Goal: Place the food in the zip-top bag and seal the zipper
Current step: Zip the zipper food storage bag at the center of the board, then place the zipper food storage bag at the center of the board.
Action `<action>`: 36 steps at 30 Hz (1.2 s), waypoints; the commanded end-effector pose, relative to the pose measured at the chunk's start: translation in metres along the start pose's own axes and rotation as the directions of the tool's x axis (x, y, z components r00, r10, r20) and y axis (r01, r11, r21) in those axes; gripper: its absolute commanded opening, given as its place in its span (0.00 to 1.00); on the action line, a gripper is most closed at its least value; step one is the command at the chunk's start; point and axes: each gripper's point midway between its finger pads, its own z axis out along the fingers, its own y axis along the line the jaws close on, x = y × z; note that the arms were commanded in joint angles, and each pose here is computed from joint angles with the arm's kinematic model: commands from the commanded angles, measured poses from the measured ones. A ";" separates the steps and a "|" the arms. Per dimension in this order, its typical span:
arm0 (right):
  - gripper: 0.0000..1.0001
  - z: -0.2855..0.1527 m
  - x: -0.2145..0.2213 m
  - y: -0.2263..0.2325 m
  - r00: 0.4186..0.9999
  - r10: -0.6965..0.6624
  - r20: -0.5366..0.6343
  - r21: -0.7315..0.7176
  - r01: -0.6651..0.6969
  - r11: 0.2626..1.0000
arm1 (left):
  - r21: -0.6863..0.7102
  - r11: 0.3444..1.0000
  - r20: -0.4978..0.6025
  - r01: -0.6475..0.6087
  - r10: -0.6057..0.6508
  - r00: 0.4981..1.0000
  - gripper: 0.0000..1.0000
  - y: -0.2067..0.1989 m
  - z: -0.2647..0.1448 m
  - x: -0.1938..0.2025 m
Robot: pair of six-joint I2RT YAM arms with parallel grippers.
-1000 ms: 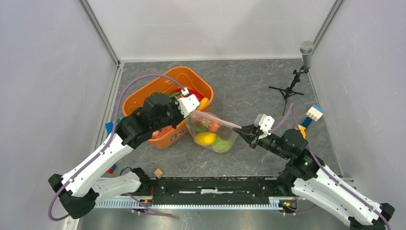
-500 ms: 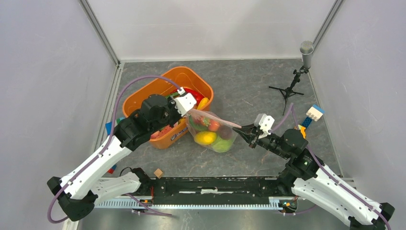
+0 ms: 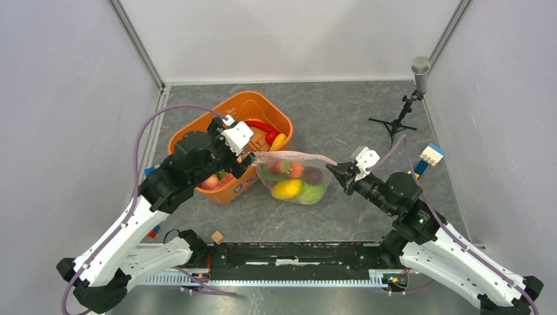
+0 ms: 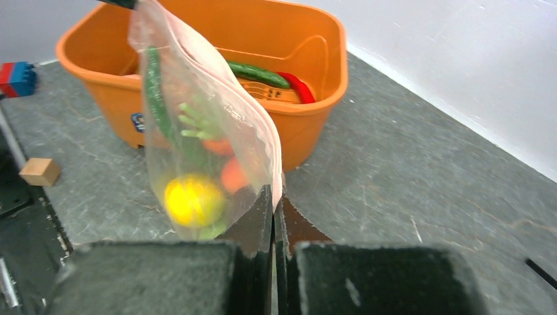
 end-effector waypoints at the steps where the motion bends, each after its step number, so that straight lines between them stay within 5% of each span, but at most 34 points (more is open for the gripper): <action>1: 0.00 -0.006 -0.046 -0.036 0.998 -0.047 0.045 0.174 0.039 0.984 | 0.026 0.996 0.190 0.090 -0.093 0.977 1.00 0.006 -0.023 -0.053; 11: 0.00 -0.012 -0.115 -0.087 0.985 -0.167 -0.030 0.387 0.166 0.907 | -0.005 0.985 0.260 0.175 -0.168 0.951 1.00 0.014 -0.023 -0.069; 16: 0.00 -0.005 -0.141 -0.092 0.971 -0.230 -0.067 0.377 0.238 0.895 | -0.024 0.978 0.251 0.205 -0.192 0.949 1.00 0.016 -0.016 -0.065; 21: 0.00 0.013 -0.091 -0.027 0.956 -0.275 -0.100 -0.011 0.276 0.961 | -0.048 0.975 0.247 0.218 -0.200 0.948 1.00 0.019 -0.014 -0.061; 25: 0.00 -0.003 -0.048 0.055 0.986 -0.161 -0.041 -0.405 0.131 0.905 | -0.061 0.972 0.243 0.225 -0.204 0.948 1.00 0.020 -0.014 -0.058; 30: 0.00 -0.029 0.016 0.089 0.986 -0.053 -0.160 -0.527 -0.040 0.849 | -0.062 0.974 0.234 0.218 -0.198 0.952 1.00 0.020 -0.013 -0.056; 36: 0.00 -0.045 0.044 0.105 0.977 -0.002 -0.214 -0.576 -0.124 0.808 | -0.006 0.980 0.229 0.199 -0.192 0.954 1.00 0.010 -0.010 -0.058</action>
